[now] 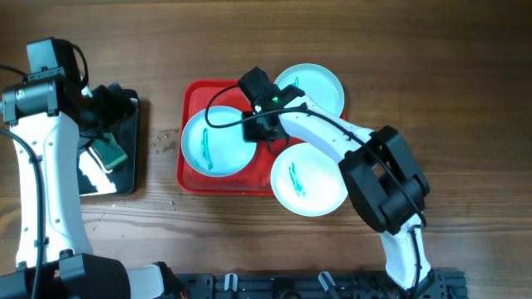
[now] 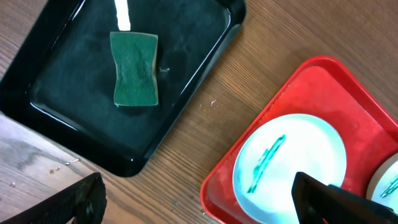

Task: Clean dirty plates on tray and stack at the side
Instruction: 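Reach the right gripper to the top-left plate rim and grip it, then grasp the green-yellow sponge from the black tray with the left gripper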

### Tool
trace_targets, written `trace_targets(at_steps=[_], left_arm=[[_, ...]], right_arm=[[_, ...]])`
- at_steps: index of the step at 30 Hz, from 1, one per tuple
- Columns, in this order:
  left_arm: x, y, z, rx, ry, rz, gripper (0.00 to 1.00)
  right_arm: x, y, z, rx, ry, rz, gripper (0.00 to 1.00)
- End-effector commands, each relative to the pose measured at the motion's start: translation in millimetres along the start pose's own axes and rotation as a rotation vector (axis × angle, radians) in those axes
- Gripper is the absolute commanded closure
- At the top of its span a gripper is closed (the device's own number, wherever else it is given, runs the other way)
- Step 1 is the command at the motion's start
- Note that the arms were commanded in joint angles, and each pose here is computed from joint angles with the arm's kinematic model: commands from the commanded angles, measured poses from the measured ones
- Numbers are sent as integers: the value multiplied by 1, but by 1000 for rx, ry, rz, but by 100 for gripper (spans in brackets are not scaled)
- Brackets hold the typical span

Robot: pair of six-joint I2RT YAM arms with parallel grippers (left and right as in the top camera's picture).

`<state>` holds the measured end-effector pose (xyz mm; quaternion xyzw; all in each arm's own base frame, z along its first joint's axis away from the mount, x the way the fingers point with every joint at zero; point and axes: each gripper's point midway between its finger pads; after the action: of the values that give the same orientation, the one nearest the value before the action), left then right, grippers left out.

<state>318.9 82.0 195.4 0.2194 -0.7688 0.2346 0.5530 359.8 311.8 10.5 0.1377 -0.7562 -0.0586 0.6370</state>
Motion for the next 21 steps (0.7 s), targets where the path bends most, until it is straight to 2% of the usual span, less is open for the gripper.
trace_targets(at_steps=[1, 4, 6, 10, 12, 18, 21], left_arm=[[1, 3, -3, 14, -6, -14, 7], [1, 4, -3, 13, -9, -19, 7], [1, 7, -5, 11, -16, -36, 5], [1, 7, -6, 11, -20, -36, 2], [1, 6, -7, 11, -25, -34, 2], [-13, 4, -12, 11, -12, -40, 1], [-38, 10, -18, 11, 21, -96, 5]], right_arm=[[-16, -6, 1, -41, 8, 34, 96], [-18, -6, 2, -58, 15, 30, 94], [-18, -6, 2, -58, 15, 30, 86], [-20, -4, 6, -65, 30, 20, 87], [-21, -3, 6, -64, 31, 21, 96], [-21, -4, 7, -76, 33, 23, 95], [-21, -4, 7, -74, 34, 23, 96]])
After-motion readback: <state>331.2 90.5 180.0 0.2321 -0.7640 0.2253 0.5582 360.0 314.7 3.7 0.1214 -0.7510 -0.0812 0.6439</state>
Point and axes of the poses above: each gripper's point midway between its finger pads, its own x axis back along the fingers, its own y axis along the line the jaws close on, z = x × y
